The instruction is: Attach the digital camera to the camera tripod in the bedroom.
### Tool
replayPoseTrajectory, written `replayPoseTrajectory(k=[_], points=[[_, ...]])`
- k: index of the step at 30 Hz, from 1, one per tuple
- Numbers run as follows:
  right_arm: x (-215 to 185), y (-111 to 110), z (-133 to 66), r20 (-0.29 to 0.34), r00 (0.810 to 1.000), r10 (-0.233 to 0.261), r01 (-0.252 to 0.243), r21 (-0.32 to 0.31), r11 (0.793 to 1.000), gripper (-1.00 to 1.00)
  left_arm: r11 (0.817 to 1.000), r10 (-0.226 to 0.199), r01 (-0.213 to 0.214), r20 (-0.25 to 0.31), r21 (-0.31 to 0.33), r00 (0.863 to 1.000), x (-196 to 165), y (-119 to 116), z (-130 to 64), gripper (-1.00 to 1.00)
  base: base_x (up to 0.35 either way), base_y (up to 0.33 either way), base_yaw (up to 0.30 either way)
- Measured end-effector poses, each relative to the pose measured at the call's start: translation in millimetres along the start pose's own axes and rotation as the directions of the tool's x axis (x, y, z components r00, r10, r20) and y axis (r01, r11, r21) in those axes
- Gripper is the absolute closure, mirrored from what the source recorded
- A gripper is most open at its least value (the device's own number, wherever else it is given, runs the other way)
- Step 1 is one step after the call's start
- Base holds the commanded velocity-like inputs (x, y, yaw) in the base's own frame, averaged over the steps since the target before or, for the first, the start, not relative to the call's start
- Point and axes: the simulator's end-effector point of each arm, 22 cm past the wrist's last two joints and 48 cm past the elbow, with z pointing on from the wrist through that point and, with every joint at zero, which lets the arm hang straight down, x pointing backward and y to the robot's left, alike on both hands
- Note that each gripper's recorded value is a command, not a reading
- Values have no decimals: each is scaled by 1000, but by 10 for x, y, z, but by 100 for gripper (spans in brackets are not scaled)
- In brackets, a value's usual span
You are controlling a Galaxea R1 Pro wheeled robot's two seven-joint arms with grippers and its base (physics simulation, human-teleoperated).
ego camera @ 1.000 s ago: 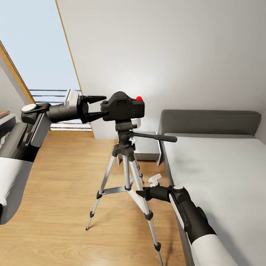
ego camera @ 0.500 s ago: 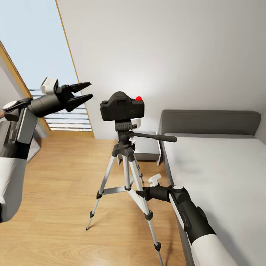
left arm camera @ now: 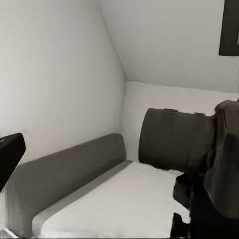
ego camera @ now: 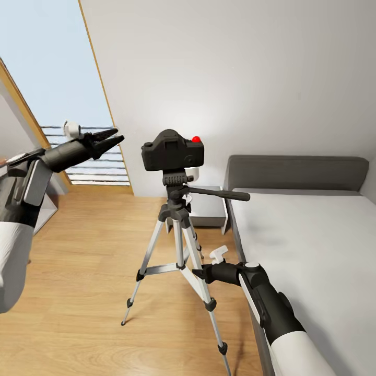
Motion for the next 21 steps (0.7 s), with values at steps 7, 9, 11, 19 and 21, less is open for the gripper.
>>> replayPoseTrajectory(k=[7,9,11,19,21], points=[[1,-2,-1,0,1000,1,-1,1,1000,100,989,-104,100,-25,-107,994,340,415,-201,-100,0,0,0],[1,-3,-1,0,1000,1,-1,1,1000,100,982,-130,125,-32,-139,991,445,523,-258,-100,0,0,0],[1,-3,-1,0,1000,1,-1,1,1000,100,970,-170,160,-40,-184,985,595,667,-351,-100,0,0,0],[-1,-3,-1,0,1000,0,0,0,1000,100,855,-304,253,-43,-452,952,1403,1376,-980,-100,0,0,0],[0,-2,-1,0,1000,0,0,0,1000,100,822,-316,255,-36,-509,948,1562,1503,-1136,-100,0,0,0]])
